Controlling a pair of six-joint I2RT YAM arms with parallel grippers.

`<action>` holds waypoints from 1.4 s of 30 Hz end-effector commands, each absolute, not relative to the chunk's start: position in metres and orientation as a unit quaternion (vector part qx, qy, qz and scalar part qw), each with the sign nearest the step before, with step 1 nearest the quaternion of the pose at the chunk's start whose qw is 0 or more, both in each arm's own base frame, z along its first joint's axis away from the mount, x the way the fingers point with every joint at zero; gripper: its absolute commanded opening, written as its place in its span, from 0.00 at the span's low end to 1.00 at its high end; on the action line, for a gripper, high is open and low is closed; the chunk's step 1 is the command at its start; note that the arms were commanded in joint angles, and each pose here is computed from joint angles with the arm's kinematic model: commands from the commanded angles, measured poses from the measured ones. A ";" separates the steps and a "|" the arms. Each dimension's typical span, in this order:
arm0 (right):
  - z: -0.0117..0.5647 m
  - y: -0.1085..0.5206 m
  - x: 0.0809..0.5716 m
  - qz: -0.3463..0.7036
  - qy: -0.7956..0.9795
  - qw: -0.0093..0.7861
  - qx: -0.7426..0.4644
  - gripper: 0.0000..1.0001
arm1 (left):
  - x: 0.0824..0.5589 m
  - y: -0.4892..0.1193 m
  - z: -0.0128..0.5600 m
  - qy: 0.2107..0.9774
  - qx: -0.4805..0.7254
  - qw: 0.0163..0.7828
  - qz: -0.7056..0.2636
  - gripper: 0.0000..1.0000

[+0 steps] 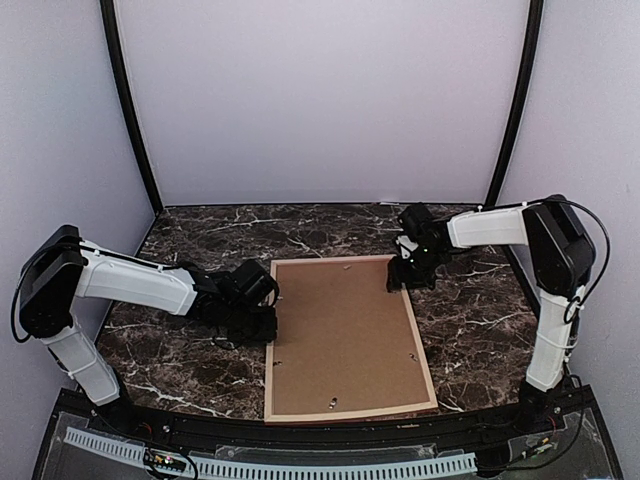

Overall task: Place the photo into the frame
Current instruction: Press the fastener onto the backboard.

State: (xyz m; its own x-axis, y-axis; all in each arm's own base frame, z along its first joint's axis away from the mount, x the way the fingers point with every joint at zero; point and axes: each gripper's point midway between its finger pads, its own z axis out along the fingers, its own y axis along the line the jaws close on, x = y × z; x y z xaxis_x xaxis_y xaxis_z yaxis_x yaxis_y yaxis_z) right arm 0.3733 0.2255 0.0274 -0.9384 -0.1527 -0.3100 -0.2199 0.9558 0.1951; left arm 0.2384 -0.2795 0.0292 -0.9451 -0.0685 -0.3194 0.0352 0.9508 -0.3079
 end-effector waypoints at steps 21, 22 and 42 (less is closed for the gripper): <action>0.015 0.216 0.325 0.109 0.983 0.078 -0.125 0.59 | 0.233 -0.285 0.030 0.974 0.020 0.157 -0.163 0.01; 0.015 0.216 0.324 0.108 0.983 0.077 -0.127 0.59 | 0.233 -0.285 0.030 0.974 0.019 0.157 -0.163 0.01; 0.010 0.201 0.309 0.095 0.979 0.042 -0.174 0.61 | 0.232 -0.282 0.030 0.974 0.018 0.158 -0.160 0.01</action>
State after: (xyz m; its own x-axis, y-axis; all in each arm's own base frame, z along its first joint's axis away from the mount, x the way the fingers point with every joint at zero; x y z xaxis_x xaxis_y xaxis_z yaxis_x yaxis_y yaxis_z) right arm 0.3457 0.2180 0.0252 -0.9241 -0.2804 -0.2595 -0.3327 0.9247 0.1854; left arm 0.2377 -0.2799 0.0291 -0.9451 -0.0450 -0.3237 0.0581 0.9516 -0.3018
